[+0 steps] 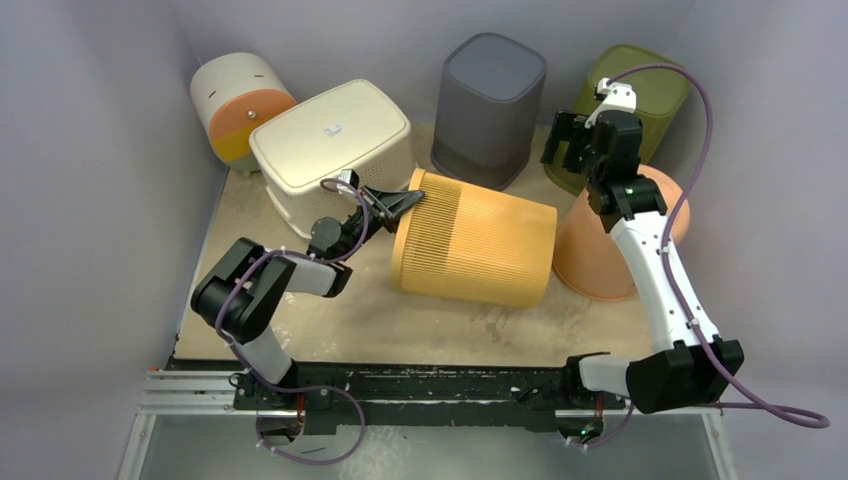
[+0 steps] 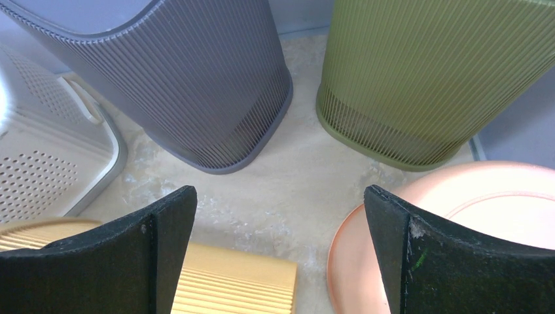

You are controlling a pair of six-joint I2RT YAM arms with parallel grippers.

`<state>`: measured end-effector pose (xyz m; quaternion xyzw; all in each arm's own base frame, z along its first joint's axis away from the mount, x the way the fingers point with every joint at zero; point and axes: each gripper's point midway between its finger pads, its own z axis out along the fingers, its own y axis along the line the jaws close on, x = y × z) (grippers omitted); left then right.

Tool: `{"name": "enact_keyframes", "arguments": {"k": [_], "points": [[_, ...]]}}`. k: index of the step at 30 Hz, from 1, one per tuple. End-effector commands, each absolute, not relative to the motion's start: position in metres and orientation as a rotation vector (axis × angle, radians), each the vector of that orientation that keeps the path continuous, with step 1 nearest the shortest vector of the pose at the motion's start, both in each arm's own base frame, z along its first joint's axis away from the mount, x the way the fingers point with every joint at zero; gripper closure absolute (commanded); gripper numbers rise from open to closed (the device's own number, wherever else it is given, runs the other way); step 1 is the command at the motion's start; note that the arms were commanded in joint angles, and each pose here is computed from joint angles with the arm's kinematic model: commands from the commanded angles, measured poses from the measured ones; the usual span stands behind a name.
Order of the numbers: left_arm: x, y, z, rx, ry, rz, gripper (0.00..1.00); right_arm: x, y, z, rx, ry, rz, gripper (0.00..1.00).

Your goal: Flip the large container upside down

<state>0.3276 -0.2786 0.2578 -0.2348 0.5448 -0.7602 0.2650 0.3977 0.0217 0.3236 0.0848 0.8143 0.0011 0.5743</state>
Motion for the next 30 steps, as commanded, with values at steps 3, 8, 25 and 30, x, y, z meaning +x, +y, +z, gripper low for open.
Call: {"name": "enact_keyframes", "arguments": {"k": [3,8,25,30], "points": [[0.313,-0.282,0.353,-0.482,1.071,-2.305,1.00,0.403,0.016,0.332,0.213,1.868,-0.026,0.00],[0.317,-0.312,0.335,-0.522,1.124,-2.352,1.00,0.407,0.020,0.324,0.215,1.886,-0.005,0.00],[0.326,-0.235,0.215,-0.794,1.422,-2.056,1.00,0.412,0.025,0.310,0.210,1.904,0.026,0.00],[0.322,-0.229,0.192,-0.757,1.510,-1.996,1.00,0.412,0.025,0.309,0.208,1.905,0.021,0.00]]}}
